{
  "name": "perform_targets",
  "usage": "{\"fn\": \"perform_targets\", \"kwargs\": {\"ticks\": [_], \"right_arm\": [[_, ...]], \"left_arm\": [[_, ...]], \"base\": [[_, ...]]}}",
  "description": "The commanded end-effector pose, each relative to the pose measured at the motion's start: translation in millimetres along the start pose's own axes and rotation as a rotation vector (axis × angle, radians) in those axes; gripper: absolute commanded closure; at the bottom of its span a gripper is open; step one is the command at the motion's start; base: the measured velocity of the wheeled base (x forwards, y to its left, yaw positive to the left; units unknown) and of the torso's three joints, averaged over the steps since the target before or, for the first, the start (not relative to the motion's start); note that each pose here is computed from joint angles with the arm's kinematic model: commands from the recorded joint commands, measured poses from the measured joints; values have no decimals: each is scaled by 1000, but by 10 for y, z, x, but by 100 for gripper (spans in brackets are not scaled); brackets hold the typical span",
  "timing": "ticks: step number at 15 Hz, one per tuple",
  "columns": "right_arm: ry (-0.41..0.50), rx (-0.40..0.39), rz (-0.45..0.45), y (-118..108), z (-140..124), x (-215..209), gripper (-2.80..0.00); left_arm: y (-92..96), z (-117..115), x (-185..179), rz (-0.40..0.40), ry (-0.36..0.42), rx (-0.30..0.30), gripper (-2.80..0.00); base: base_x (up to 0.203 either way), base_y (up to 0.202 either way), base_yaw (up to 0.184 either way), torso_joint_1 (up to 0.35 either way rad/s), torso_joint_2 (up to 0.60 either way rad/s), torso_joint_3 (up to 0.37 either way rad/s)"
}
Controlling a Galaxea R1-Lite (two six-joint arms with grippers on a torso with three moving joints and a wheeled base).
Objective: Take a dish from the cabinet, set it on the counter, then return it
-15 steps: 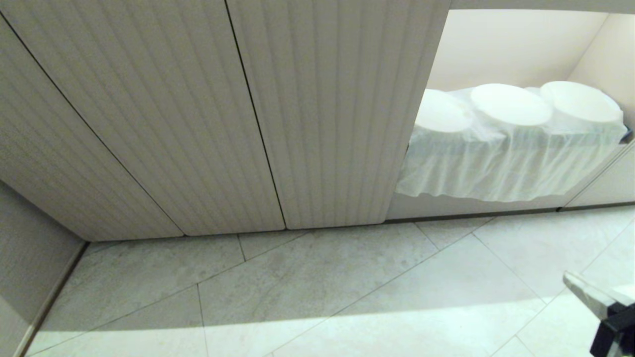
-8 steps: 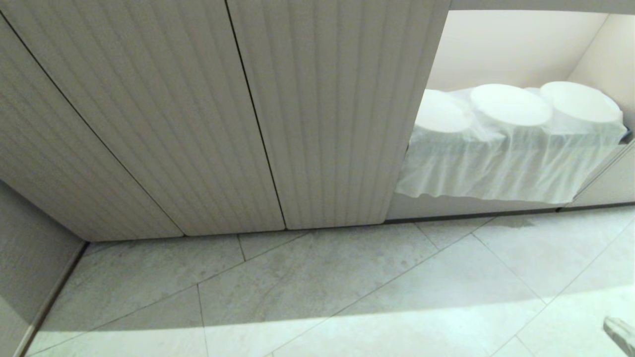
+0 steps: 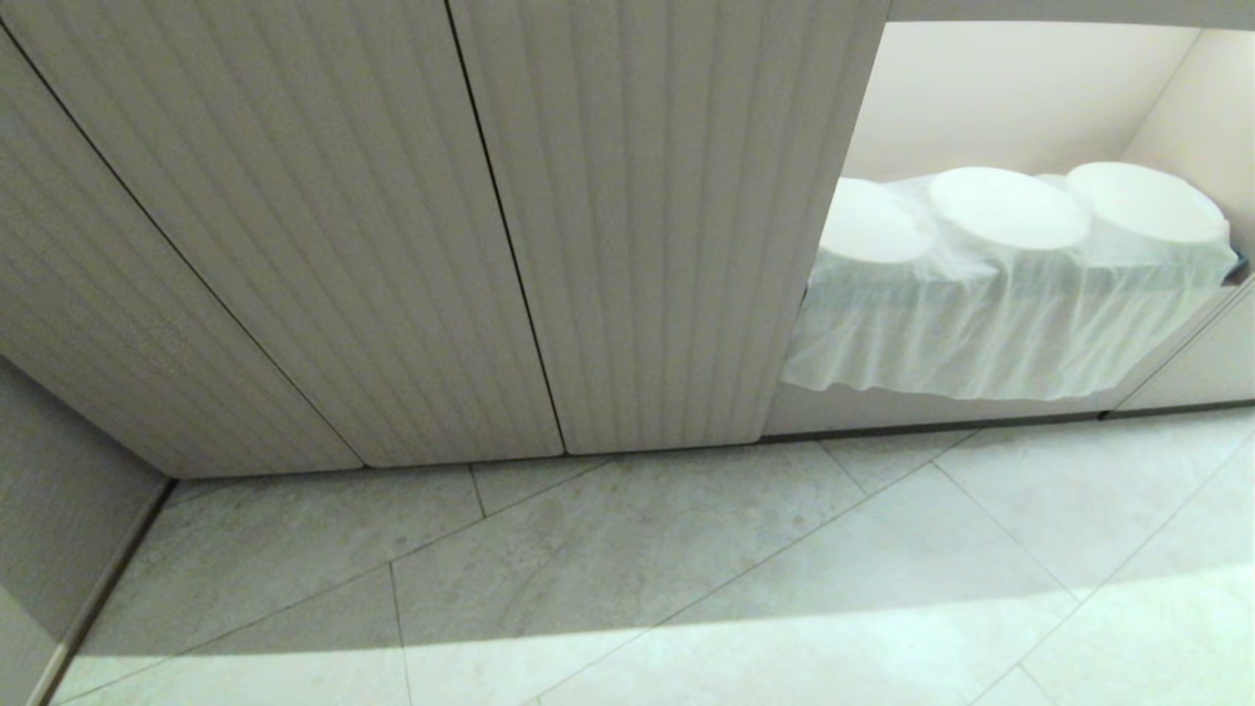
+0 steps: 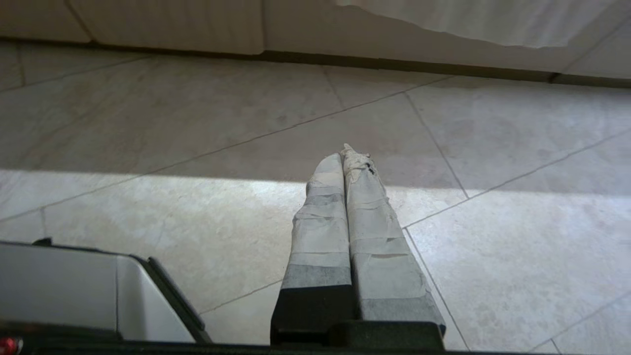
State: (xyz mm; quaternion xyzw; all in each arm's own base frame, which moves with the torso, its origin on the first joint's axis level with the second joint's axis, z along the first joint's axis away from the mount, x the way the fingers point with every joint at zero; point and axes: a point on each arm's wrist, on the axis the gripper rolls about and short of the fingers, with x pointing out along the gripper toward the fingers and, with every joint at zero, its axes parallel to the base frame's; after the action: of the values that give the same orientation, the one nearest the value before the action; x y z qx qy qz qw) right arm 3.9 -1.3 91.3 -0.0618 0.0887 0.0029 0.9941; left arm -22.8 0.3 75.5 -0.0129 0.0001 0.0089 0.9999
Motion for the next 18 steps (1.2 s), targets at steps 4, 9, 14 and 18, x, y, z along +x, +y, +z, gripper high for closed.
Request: {"fn": "perform_targets", "kwargs": {"ticks": [4,9,14,18], "right_arm": [[-26,17,-21,27,-102,-95,0],[-173,13,-15,38,-204,-234,0],[-173,15,-13,37,-202,-235,0],[-174,20,-12,37,-200,-236,0]], "left_arm": [[0,0,0,1,0,0,0],[0,0,0,1,0,0,0],[0,0,0,1,0,0,0],[0,0,0,1,0,0,0]], "base": [[0,0,0,0,0,0],[0,0,0,0,0,0],[0,0,0,0,0,0],[0,0,0,0,0,0]]}}
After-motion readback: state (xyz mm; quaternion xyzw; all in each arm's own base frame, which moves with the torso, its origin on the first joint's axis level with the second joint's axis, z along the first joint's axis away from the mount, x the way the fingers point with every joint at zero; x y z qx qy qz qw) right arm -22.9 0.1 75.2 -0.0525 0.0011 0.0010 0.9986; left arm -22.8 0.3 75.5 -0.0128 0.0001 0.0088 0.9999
